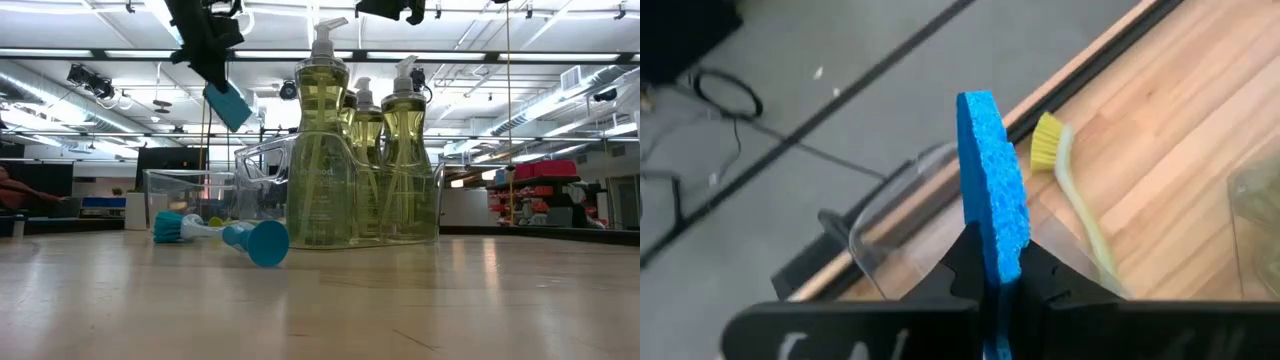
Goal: Pick & Place Kitchen Sink Supplies
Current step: Put the blue sponge into the top transparent bin
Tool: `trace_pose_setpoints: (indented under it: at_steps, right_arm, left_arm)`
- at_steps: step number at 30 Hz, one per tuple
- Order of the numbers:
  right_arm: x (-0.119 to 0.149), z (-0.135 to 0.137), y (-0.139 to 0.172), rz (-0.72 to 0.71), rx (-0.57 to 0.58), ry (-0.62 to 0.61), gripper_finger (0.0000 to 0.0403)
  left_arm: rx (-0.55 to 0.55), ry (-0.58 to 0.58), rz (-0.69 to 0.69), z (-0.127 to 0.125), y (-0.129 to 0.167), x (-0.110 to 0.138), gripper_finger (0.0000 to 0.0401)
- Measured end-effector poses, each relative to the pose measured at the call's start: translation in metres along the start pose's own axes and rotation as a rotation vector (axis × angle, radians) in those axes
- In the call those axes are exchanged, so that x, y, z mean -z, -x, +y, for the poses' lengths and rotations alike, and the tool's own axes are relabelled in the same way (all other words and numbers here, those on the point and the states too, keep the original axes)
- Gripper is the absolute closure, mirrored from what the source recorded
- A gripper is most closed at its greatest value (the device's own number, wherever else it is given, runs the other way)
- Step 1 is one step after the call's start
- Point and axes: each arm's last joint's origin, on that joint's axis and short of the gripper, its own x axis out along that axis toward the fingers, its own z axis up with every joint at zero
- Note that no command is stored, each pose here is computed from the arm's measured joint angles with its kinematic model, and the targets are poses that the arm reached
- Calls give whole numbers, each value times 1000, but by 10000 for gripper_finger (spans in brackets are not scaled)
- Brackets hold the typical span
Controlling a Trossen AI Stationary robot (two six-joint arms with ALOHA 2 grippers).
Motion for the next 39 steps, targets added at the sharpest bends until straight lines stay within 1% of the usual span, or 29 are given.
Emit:
trace_pose_setpoints:
  at_steps: [6,13,20,23,25,27,32,35,37,39]
  right_arm:
    - [1,0,0,6,-1,5,172]
    - [1,1,0,10,-5,-51,172]
    - [0,5,3,9,-19,-41,172]
    - [0,7,5,14,-27,-38,172]
    - [1,8,5,24,-32,-30,172]
    - [3,8,5,36,-35,-20,172]
    - [4,8,5,51,-37,-8,172]
    - [4,8,5,51,-37,-8,172]
    - [4,8,5,51,-37,-8,172]
    - [5,8,5,52,-37,-7,172]
  left_arm:
    - [-12,36,73,-2,-12,3,374]
    - [-29,16,169,-8,-45,2,375]
    - [-68,8,335,-1,-76,10,367]
    - [-55,5,398,0,-83,15,355]
    - [-19,11,427,-1,-86,16,339]
    - [-1,15,425,-2,-87,16,314]
    - [-18,21,426,-3,-87,16,228]
    - [3,10,444,-3,-86,18,185]
    - [31,15,466,-3,-84,20,167]
    - [59,24,482,-5,-80,21,157]
